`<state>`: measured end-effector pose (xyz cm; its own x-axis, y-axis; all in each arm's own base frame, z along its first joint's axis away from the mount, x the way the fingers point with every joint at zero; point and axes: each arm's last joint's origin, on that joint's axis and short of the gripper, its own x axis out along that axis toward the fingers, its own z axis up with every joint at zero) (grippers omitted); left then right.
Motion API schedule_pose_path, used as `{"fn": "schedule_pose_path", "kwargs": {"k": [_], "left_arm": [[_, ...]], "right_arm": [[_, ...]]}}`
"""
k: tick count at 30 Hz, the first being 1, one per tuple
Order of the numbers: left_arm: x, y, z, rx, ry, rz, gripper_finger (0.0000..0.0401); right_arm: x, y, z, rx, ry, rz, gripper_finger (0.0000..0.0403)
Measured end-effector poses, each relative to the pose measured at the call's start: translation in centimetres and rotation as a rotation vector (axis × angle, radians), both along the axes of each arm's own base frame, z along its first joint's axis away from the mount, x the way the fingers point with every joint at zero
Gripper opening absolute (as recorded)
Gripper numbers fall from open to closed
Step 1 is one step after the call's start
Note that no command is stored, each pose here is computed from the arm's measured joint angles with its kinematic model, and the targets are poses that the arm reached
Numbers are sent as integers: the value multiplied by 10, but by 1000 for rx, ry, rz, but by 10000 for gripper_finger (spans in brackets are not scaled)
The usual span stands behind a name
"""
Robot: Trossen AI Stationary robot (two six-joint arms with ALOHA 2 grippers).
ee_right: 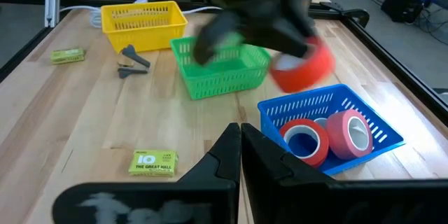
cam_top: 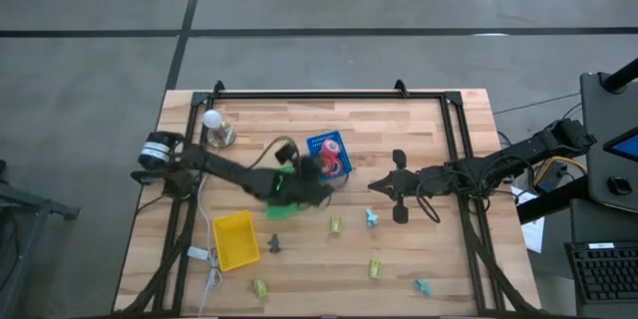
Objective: Pick and place Stapler, Stapler remover, tape
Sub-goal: Put the orange tape into the blue basket
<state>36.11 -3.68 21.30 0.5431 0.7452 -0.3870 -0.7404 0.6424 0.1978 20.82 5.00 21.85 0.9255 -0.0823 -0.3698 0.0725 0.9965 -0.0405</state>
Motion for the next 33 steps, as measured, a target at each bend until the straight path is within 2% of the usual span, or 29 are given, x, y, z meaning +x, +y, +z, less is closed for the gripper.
{"fn": "schedule_pose_path", "kwargs": {"k": [4,10,27,33], "left_arm": [[9,36,-3,-106,-38,-9,70],[16,66,-11,-170,-77,6,67],[26,63,-30,-241,-45,-100,67],[25,62,-32,-289,-56,-99,96]], "right_arm": [[0,0,0,-5,1,2,9],[0,0,0,-7,4,2,9],[0,0,-1,-7,6,2,9],[0,0,-1,-6,6,2,8]]}}
